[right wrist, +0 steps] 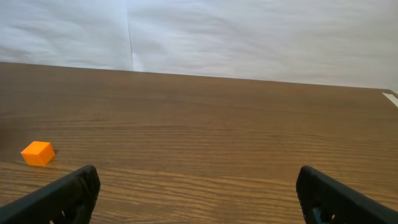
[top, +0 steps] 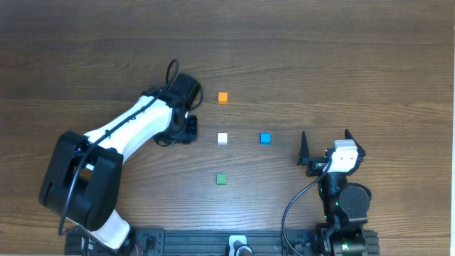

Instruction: Stack Cubes

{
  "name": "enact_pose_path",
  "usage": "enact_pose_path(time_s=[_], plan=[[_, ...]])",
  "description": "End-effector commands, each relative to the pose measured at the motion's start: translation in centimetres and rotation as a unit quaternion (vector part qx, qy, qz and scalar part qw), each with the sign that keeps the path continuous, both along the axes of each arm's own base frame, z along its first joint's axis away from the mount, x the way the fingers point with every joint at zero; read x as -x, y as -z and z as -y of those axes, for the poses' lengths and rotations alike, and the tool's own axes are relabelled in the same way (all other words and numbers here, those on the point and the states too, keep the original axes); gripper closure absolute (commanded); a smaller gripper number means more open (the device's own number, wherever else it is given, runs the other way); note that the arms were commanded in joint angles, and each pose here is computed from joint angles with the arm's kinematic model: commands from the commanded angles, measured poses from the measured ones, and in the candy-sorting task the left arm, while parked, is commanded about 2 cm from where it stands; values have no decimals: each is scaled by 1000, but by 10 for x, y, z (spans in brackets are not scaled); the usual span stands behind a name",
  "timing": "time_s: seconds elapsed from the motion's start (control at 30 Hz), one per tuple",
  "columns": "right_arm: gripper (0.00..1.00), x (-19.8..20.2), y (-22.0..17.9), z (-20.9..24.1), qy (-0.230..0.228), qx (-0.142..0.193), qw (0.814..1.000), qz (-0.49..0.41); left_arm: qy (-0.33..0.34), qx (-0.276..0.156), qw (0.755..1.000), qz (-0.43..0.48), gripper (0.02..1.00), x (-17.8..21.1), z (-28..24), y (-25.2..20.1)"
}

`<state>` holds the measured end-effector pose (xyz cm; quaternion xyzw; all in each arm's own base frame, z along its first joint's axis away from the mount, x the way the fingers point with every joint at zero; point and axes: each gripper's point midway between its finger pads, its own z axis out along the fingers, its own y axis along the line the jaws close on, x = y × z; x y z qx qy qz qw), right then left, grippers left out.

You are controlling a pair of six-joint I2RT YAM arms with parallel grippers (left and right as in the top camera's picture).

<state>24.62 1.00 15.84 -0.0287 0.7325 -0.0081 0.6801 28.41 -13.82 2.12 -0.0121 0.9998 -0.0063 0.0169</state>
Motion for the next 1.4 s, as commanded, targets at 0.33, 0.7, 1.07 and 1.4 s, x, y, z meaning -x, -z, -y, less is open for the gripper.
enact_pose_path(time_s=[0.33,0.7,1.07,1.4], plan=[[7,0,1,0,-2,-5,1000,2,-27,51,998,28,978,-3,99,-58],[9,0,1,0,-2,-5,1000,2,-22,40,999,13,980,13,123,-36],[7,0,1,0,-2,-5,1000,2,-35,1,999,25,976,7,110,-26],[9,0,1,0,-2,-5,1000,2,-36,-10,999,17,978,6,109,-14]])
